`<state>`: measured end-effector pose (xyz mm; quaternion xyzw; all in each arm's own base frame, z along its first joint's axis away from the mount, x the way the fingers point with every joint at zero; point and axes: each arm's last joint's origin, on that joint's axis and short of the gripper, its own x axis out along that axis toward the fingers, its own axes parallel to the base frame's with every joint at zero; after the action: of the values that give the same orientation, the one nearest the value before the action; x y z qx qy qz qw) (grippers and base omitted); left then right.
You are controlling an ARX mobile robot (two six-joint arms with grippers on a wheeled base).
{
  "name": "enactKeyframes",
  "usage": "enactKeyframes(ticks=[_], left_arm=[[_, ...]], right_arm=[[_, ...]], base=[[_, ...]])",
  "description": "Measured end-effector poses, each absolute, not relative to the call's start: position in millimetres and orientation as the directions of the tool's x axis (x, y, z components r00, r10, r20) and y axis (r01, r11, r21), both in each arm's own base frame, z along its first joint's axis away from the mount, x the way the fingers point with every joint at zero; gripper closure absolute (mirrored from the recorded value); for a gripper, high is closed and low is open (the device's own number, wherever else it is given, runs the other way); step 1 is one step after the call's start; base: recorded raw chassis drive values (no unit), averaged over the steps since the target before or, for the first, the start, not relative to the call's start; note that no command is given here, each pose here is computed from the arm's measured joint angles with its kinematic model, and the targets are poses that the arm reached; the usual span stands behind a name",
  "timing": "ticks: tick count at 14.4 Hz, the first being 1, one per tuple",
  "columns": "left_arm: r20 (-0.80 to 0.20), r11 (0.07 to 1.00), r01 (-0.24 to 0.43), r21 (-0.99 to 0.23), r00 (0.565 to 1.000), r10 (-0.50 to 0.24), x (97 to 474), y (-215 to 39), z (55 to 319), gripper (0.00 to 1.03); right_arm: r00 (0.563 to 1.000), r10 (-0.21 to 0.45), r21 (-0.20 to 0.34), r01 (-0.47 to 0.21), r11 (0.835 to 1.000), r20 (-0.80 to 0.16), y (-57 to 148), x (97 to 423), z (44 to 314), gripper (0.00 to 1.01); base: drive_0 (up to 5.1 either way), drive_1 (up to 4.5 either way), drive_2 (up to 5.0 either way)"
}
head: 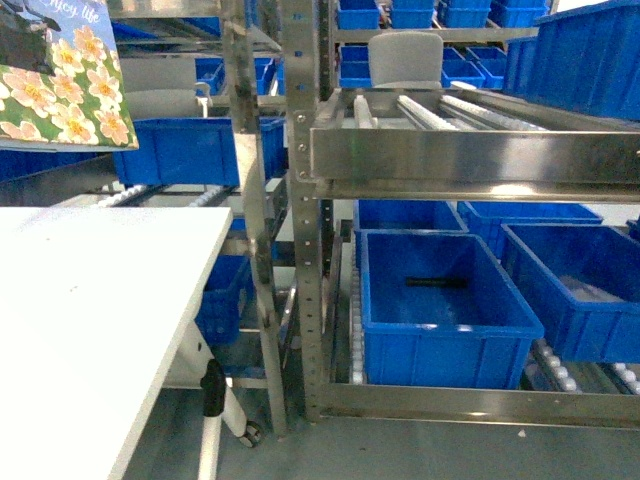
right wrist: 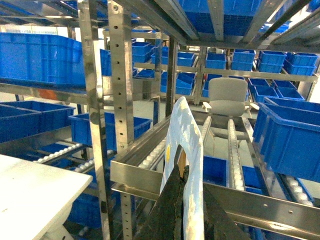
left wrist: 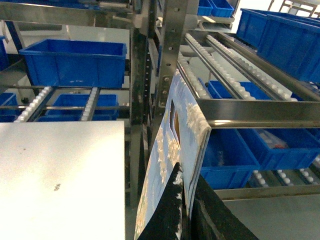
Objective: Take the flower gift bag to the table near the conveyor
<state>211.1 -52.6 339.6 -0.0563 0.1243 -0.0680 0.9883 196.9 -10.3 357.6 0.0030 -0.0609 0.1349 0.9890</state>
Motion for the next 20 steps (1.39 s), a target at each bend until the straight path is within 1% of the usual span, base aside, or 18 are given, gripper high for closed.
enactKeyframes(ticks=[20], left_arm=[[-0.238, 0.985, 0.119, -0.128, 0.960, -0.147, 211.3, -52.6, 339.6, 1.01]], right_arm=[[0.956, 0.267, -0.010, -0.268, 0.963, 0.121, -10.3, 197.2, 357.4, 0.99]], base=[[-5.0, 2.43, 2.4]])
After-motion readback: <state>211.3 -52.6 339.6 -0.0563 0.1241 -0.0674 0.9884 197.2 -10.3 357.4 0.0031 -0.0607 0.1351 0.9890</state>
